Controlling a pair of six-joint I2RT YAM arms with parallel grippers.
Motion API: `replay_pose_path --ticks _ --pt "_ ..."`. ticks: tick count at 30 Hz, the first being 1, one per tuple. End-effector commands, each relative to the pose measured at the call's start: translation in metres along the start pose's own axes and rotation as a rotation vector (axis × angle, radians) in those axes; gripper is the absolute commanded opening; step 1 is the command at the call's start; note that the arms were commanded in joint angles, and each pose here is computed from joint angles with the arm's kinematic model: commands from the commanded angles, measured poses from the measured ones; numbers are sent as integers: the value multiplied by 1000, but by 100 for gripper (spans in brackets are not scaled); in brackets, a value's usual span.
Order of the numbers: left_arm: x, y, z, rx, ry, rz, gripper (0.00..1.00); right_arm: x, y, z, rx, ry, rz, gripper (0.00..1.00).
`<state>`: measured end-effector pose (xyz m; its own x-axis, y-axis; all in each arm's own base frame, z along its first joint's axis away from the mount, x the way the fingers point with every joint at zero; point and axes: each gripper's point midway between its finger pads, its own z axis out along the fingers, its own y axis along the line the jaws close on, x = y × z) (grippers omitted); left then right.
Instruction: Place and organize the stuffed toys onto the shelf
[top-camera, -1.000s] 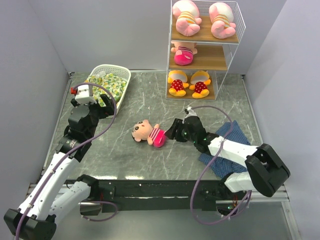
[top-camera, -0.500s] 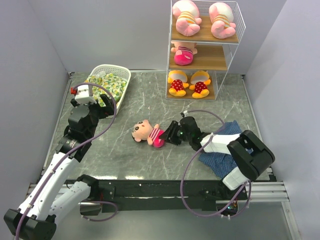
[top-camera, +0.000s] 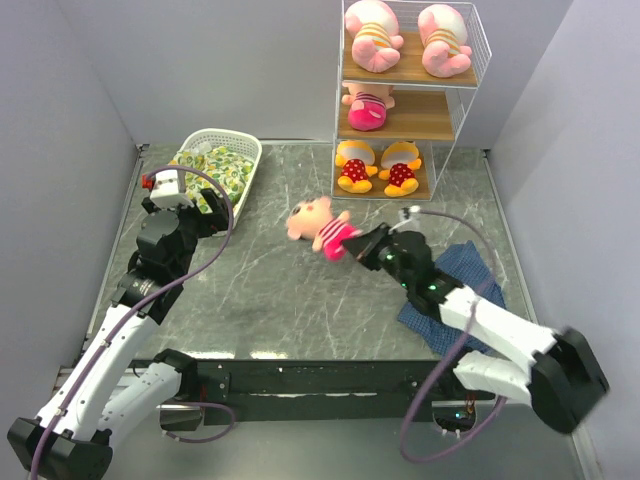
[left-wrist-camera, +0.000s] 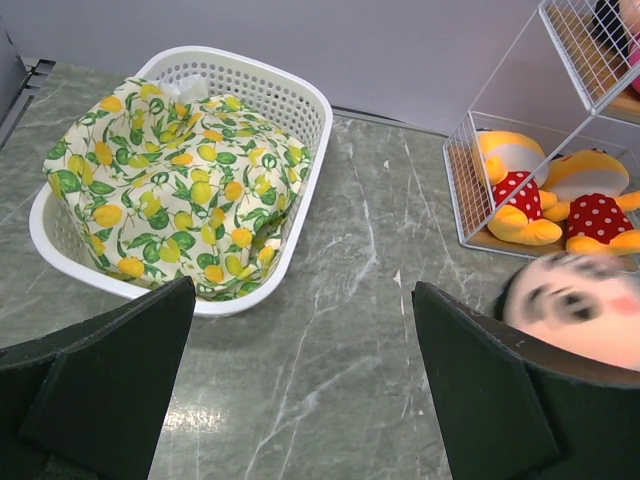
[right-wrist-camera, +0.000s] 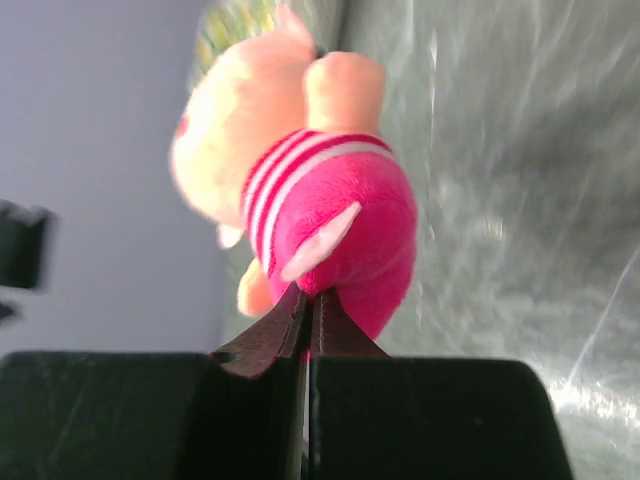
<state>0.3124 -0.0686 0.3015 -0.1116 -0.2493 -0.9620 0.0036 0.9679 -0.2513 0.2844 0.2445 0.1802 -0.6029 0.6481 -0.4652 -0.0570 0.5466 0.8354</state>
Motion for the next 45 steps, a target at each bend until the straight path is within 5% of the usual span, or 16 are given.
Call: replay_pose_path --ticks 1,8,17,45 --pt "-14 -2 -4 9 -47 -2 96 -79 5 -32 114 -334 -6 0" --pt "-14 -4 -4 17 -45 -4 96 -168 17 -80 291 -644 17 0" --pt "-16 -5 -7 17 -53 -1 96 -232 29 -92 329 -815 85 0" --pt "-13 -9 -6 26 -45 5 96 -343 43 -5 180 -903 159 0"
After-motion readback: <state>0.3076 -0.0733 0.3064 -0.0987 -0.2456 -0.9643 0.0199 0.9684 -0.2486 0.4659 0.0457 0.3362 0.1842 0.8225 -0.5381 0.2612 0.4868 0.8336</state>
